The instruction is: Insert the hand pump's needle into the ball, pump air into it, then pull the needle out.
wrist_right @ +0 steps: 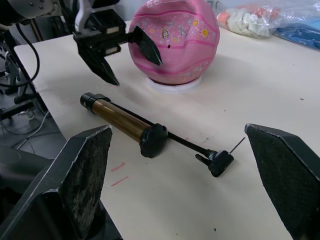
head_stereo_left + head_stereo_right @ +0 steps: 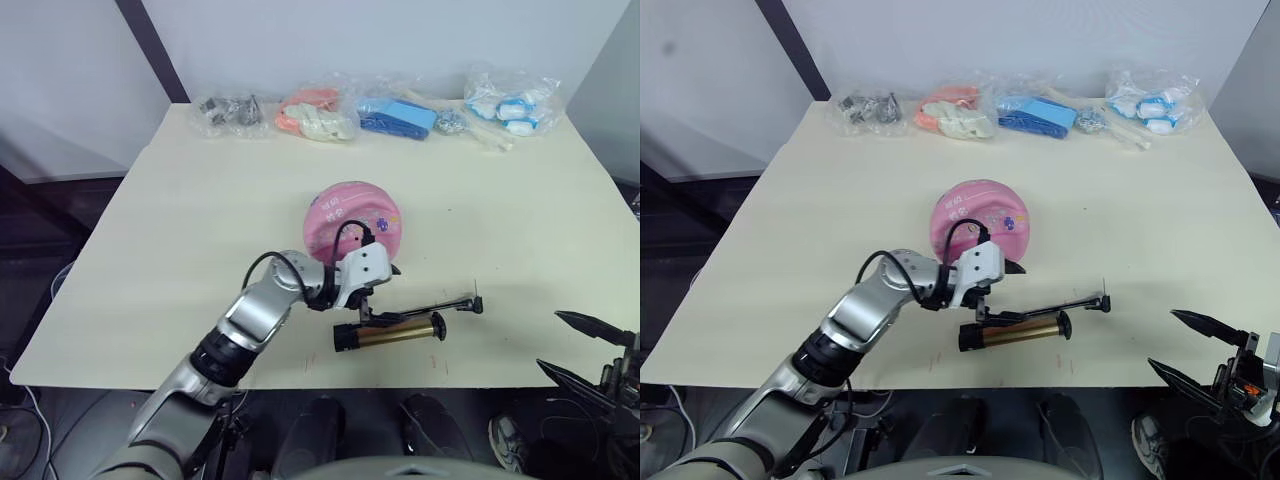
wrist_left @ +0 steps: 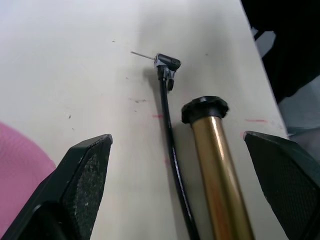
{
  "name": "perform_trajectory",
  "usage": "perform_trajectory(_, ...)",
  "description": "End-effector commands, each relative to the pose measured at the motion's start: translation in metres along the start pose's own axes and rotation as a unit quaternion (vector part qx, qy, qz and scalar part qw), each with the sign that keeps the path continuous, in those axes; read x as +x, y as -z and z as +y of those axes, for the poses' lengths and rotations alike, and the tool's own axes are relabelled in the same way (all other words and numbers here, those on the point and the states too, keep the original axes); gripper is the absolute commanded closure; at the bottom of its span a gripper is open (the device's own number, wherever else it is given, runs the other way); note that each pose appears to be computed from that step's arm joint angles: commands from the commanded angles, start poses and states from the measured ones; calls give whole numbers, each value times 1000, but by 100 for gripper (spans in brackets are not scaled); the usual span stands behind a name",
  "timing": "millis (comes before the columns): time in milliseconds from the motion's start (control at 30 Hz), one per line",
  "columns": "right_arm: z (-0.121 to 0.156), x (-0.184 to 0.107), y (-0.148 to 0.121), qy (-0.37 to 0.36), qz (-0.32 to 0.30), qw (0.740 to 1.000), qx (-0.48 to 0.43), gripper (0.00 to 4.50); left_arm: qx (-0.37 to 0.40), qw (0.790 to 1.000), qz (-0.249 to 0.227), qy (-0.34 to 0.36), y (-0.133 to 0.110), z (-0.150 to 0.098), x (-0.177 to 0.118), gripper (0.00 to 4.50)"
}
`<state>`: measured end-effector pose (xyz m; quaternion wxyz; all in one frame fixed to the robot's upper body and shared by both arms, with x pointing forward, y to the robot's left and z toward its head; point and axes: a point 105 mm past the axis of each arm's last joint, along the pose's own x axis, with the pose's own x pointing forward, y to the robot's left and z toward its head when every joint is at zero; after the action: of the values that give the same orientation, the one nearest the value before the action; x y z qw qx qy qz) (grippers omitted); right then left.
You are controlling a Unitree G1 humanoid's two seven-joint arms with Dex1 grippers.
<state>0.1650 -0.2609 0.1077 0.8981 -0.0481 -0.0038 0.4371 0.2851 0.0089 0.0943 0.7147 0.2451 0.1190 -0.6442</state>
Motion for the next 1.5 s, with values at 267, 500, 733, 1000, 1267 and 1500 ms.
perform_trajectory(267, 0, 2, -17, 5, -11, 1000, -28, 4, 4, 999, 38, -20, -6, 8, 39, 0)
perform_trajectory(500, -1, 2, -17, 6, -11, 999, -31, 4, 15, 998, 66, -4, 5, 7, 53, 0)
perform_trajectory(733, -1, 5, -17, 8, -13, 999, -33, 4, 16, 996, 89, -2, 15, 13, 67, 0)
perform_trajectory(1000, -2, 6, -17, 12, -11, 999, -35, 4, 25, 993, 108, 31, 24, 5, 73, 0)
perform_trajectory(1267, -2, 5, -16, 17, -6, 999, -36, 0, 18, 993, 103, 51, 25, -3, 77, 268)
perform_trajectory(1500, -1, 10, -17, 21, -10, 999, -31, 0, 1, 994, 100, 46, 29, -3, 75, 450)
